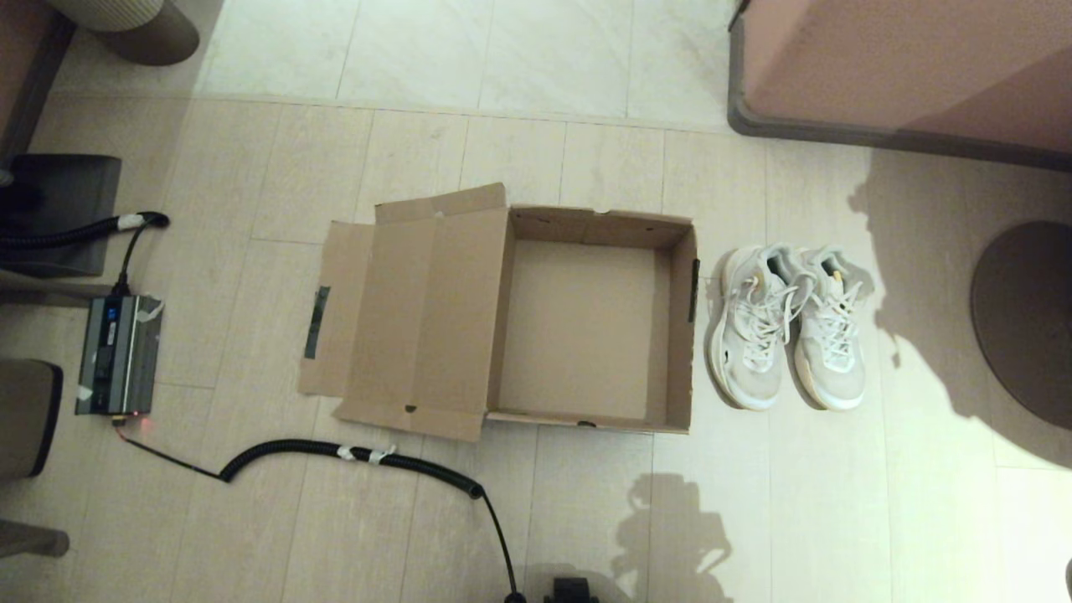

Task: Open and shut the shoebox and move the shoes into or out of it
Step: Put the shoes into the shoe box

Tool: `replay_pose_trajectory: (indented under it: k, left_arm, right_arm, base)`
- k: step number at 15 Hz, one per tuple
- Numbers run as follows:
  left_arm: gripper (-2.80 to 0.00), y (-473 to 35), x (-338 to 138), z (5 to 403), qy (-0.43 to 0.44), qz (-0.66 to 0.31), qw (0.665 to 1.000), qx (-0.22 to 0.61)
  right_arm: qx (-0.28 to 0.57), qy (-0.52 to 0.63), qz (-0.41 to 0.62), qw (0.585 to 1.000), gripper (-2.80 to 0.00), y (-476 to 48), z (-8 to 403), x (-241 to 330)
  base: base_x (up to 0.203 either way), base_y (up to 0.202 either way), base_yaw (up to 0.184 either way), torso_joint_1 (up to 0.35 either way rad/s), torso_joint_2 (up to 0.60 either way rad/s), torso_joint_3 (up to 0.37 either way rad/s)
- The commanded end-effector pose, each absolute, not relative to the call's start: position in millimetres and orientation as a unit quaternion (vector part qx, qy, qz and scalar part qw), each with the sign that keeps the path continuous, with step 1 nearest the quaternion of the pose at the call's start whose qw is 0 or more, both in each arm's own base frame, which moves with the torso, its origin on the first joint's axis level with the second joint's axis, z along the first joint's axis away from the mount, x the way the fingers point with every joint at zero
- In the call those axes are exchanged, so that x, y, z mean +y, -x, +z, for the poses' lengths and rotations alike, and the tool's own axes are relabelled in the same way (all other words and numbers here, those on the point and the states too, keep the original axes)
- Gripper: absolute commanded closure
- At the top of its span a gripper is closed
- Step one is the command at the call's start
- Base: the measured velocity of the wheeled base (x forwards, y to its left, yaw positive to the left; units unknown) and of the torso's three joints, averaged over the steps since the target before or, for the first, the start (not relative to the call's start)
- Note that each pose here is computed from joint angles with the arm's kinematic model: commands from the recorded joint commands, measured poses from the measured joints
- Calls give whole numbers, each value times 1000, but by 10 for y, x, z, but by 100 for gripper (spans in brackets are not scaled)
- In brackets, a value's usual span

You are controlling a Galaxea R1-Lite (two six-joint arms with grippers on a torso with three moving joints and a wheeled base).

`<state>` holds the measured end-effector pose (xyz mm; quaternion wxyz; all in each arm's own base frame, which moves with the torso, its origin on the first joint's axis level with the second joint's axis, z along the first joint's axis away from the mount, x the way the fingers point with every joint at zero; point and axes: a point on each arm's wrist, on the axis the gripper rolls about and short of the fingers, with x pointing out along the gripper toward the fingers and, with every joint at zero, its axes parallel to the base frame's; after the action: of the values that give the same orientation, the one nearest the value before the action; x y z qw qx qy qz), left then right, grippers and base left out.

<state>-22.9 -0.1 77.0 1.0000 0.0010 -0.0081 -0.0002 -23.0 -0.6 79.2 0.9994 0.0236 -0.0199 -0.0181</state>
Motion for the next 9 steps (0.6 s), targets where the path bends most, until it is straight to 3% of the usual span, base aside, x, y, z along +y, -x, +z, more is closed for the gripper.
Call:
replay_pose_trajectory:
  k: [1,3,5,9]
  left_arm:
    - [0,225,-1,758,-1,0,1000,-5]
    - [0,223,-1,754,-1,0,1000,-5]
    - [0,224,-1,757,-1,0,1000,-5]
    - [0,223,-1,754,-1,0,1000,-5]
  right_arm:
    - [-9,3,-4,1000,0,218,752,1]
    - [-10,7,-1,1000,0,235,848,2]
    - [-6,-18,-1,1000,0,230,1264,3]
    - [134,-109,-11,985,0,-503,1993,0]
  base:
    - [0,0,0,0,0,0]
    - [0,0,0,0,0,0]
    - [0,0,0,0,0,0]
    - [0,0,0,0,0,0]
